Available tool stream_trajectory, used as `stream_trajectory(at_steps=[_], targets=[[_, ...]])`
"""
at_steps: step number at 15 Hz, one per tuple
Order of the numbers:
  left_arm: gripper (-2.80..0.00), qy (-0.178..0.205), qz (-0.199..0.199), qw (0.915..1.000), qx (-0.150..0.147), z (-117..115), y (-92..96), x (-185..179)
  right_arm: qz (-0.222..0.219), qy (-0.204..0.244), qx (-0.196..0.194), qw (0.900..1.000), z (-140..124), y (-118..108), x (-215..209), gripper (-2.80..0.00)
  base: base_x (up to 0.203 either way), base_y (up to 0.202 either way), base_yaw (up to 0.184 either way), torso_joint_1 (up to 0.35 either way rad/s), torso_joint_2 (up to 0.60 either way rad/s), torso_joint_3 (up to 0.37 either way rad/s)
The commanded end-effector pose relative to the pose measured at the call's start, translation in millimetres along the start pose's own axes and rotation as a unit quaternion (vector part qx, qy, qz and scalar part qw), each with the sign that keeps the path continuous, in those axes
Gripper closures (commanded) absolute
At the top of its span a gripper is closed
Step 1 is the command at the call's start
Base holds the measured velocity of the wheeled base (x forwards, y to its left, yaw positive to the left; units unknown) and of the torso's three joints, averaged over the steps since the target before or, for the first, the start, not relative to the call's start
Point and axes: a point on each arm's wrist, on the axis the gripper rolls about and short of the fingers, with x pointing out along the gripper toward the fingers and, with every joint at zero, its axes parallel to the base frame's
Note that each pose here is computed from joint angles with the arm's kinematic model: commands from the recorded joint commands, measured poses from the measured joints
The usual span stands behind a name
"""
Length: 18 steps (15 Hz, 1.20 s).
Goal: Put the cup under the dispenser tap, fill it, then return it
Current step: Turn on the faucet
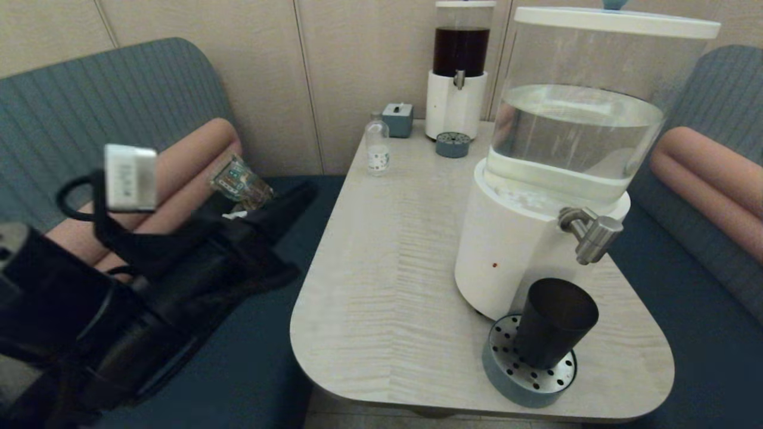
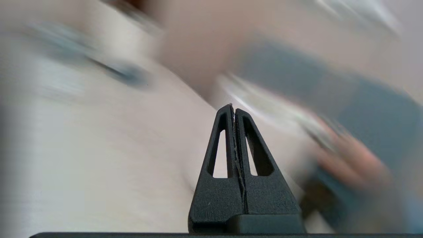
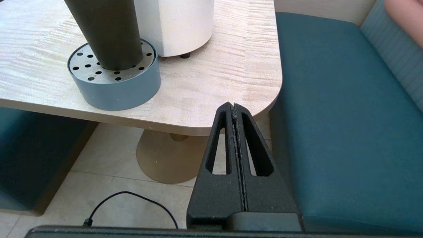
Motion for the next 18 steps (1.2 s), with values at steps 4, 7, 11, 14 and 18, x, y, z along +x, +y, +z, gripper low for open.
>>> stream_trajectory(at_steps=[4,7,11,14,18], targets=[[0.0,-0.183,0.191,0.9573,0.117,92,43.0,-68,0.0,0.0,0.0,1.0,0,0,0,0.0,0.0,0.0,0.0,0.0,0.0,0.0],[0.0,-0.245,0.222,0.926,0.183,110,13.1,-121,0.0,0.0,0.0,1.0,0,0,0,0.0,0.0,0.0,0.0,0.0,0.0,0.0],[0.0,-0.257,0.227,0.9148,0.213,107,-28.9,-172,0.0,0.0,0.0,1.0,0,0,0,0.0,0.0,0.0,0.0,0.0,0.0,0.0],[0.0,-0.2,0.219,0.9342,0.198,92,-53.6,-206,0.0,0.0,0.0,1.0,0,0,0,0.0,0.0,0.0,0.0,0.0,0.0,0.0],[0.0,-0.183,0.169,0.967,0.053,96,-78.5,-228,0.0,0.0,0.0,1.0,0,0,0,0.0,0.0,0.0,0.0,0.0,0.0,0.0]])
